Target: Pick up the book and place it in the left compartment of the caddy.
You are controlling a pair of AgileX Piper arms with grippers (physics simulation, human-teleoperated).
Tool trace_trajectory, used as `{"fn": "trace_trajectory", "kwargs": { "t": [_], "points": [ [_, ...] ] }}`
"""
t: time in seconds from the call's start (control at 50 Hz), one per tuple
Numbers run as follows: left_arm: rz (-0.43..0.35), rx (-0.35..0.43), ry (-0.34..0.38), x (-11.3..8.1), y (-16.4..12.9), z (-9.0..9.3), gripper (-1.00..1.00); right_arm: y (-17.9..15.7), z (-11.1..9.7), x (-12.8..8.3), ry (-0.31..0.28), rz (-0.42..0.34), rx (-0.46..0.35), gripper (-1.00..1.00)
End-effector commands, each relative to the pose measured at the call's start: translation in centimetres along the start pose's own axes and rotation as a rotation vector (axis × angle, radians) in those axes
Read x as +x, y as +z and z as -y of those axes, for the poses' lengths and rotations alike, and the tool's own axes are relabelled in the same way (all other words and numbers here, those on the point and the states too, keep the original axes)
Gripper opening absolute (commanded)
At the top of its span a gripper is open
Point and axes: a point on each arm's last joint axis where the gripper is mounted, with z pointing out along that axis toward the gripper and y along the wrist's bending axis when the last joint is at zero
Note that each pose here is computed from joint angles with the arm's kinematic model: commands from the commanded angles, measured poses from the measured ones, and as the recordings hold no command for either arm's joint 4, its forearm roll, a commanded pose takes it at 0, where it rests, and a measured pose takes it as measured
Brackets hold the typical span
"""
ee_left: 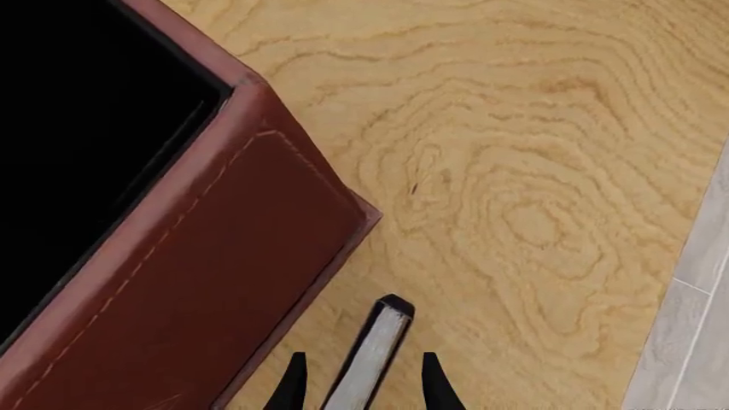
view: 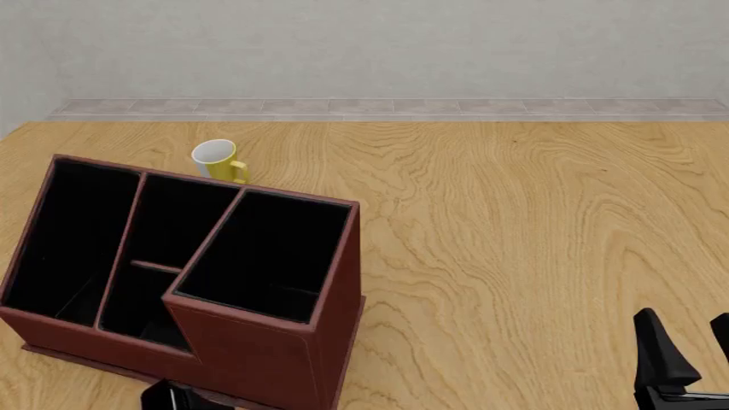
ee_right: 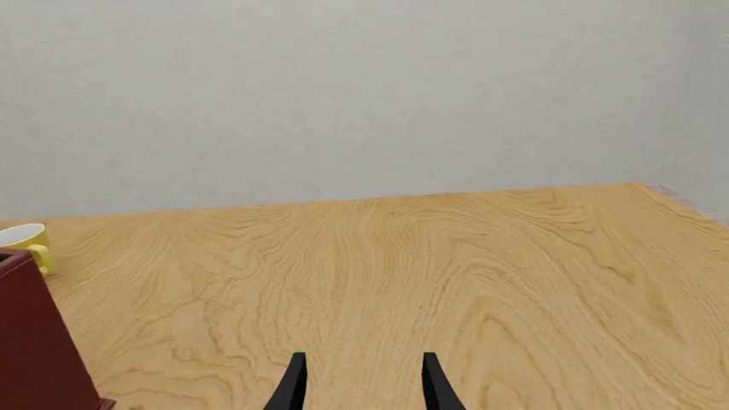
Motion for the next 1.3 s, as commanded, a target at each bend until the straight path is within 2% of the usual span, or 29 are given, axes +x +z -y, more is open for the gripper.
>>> {"fn": "trace_trajectory", "kwargs": {
  "t": [0.02,0.14,0.16,0.58,0.8,0.86,0.96,1.14,1.3],
  "points": [
    [-0.004,0.005,0.002,0.0,0.1,0.1,1.0,0.0,0.0,0.0,0.0,-0.001,-0.001,1.0],
    [0.001,0.015,-0.004,-0.2,-0.1,0.2,1.0,0.0,0.0,0.0,0.002,-0.001,0.0,1.0],
    [0.008,0.01,-0.005,-0.3,-0.2,0.1,-1.0,0.0,0.0,0.0,0.002,-0.001,0.0,1.0],
    [0.07,0.045,-0.003,-2.0,-1.8,0.5,-1.0,0.0,0.0,-0.1,0.006,0.004,0.008,1.0],
    [0.126,0.114,0.004,-3.3,-3.3,1.4,-1.0,0.0,0.1,-0.1,0.007,0.007,0.014,1.0],
    [0.192,0.136,-0.002,-4.3,-5.0,1.6,-1.0,0.0,0.1,-0.1,0.007,0.008,0.013,1.0],
    [0.226,0.162,-0.019,-5.0,-6.0,1.7,-1.0,0.0,0.1,-0.2,0.008,0.009,0.012,1.0],
    [0.378,0.23,-0.03,-7.2,-10.0,1.8,-1.0,0.0,0.1,-0.2,0.008,0.008,0.013,1.0],
    [0.44,0.303,-0.029,-8.4,-11.6,2.3,-1.0,0.0,0.1,-0.2,0.007,0.009,0.012,1.0]
  ]
}}
